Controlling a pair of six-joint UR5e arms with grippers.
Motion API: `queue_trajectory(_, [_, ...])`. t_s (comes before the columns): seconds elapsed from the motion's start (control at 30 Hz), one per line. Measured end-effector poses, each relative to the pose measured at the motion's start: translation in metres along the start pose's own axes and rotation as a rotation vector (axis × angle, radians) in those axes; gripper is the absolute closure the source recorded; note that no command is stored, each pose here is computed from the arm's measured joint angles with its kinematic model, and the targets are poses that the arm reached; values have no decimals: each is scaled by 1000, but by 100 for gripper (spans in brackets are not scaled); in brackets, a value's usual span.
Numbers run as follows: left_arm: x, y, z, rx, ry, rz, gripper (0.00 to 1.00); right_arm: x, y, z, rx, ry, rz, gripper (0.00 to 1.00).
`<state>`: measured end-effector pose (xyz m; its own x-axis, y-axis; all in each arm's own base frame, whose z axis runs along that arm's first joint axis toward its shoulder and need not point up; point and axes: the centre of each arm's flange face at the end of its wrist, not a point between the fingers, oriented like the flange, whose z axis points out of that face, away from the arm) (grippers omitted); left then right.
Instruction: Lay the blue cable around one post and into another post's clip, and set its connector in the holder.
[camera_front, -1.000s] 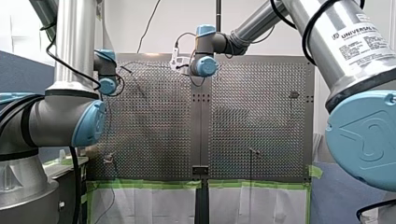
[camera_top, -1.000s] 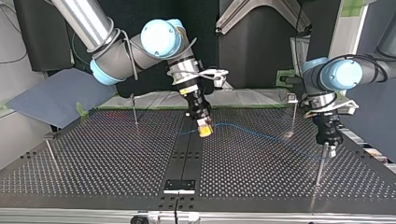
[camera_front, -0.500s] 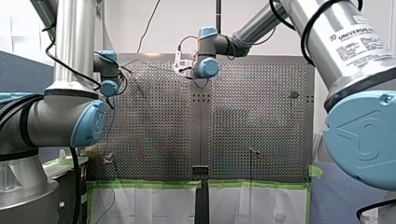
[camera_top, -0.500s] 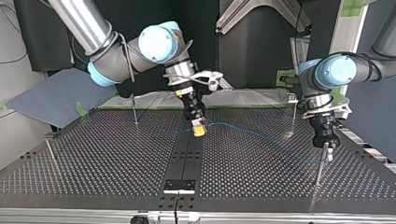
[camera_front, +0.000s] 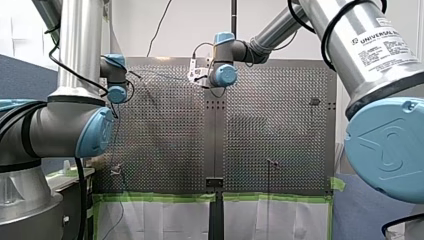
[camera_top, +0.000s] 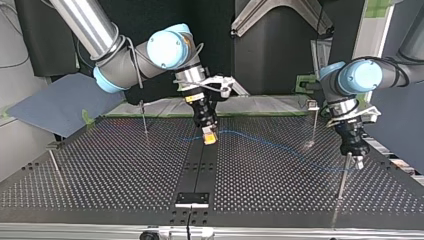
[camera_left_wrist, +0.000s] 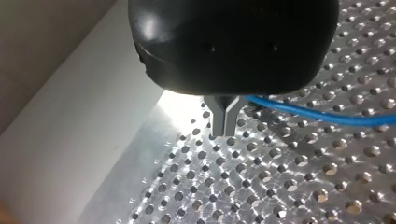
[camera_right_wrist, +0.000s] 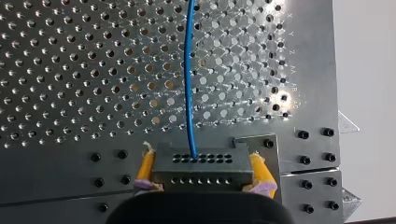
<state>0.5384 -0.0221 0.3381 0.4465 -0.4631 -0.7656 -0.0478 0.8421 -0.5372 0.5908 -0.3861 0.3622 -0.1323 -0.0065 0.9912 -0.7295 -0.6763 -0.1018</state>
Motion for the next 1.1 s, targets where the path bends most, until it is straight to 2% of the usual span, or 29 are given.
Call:
queue_trajectory(0.13, [0, 1, -1, -13, 0, 24, 100, 0, 0, 0, 0, -1, -1, 100])
queue_trajectory(0.37, [1, 15, -8, -80, -17, 32, 100, -1, 0, 0, -1, 0, -1, 100])
queue_trajectory(0.6, [-2, 26, -12, -147, -43, -17, 100, -1, -2, 0, 3, 3, 3, 100])
queue_trajectory(0.7, [0, 28, -16, -157, -42, -42, 100, -1, -3, 0, 5, 1, 3, 100])
queue_trajectory(0.77, [1, 29, -17, -156, -42, -56, 100, -2, -4, 0, 5, 1, 4, 100])
queue_trajectory(0.93, [2, 24, -15, -112, -47, -97, 100, -2, -4, 0, 5, 3, 6, 100])
queue_trajectory(1.1, [6, 15, -16, -65, -19, -82, 100, -2, -4, 0, 5, 1, 7, 100])
